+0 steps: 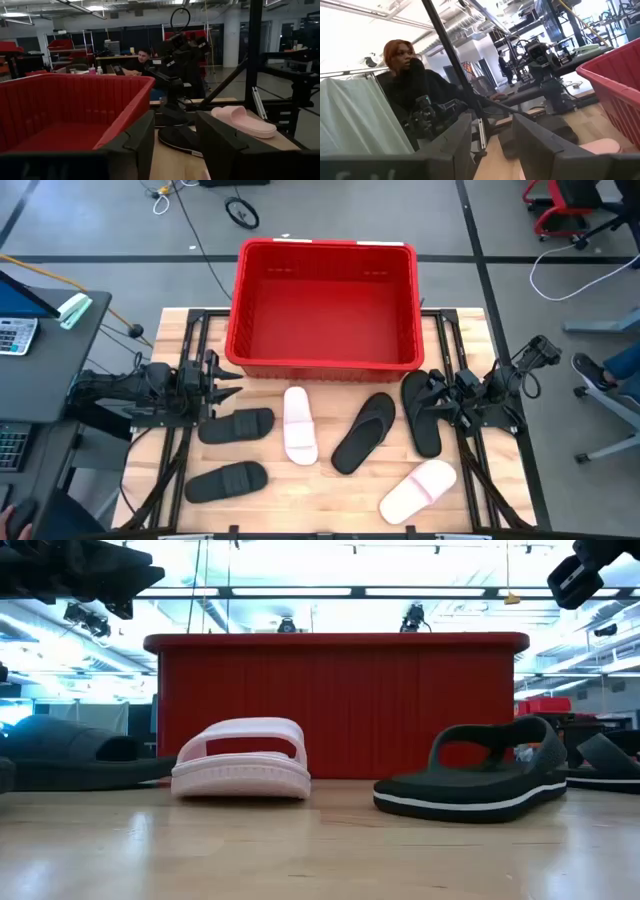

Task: Pick and place slides into bin

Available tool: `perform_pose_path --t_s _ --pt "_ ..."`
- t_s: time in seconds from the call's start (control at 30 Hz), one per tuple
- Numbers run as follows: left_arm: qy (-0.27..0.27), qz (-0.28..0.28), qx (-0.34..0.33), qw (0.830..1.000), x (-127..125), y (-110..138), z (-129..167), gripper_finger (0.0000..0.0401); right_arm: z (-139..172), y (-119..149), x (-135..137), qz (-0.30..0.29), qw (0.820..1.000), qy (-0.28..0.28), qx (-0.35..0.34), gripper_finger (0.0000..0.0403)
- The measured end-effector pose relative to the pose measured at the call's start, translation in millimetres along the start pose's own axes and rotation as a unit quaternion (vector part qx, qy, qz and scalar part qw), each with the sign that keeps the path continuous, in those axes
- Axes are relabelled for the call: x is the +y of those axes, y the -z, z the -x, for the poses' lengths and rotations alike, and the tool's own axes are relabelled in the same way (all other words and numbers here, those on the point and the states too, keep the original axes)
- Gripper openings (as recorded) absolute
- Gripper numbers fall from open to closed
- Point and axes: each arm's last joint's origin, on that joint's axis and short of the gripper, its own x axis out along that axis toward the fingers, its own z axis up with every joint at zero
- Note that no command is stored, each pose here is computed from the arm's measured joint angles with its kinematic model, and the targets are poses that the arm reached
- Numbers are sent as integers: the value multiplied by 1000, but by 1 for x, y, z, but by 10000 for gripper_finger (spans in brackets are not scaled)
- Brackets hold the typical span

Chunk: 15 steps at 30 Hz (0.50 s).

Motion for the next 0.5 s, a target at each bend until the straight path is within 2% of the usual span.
perform_pose_path --t_s 0.5 --pt "0 0 0 1000 0 0 0 148 0 0 0 0 1000 0 0 148"
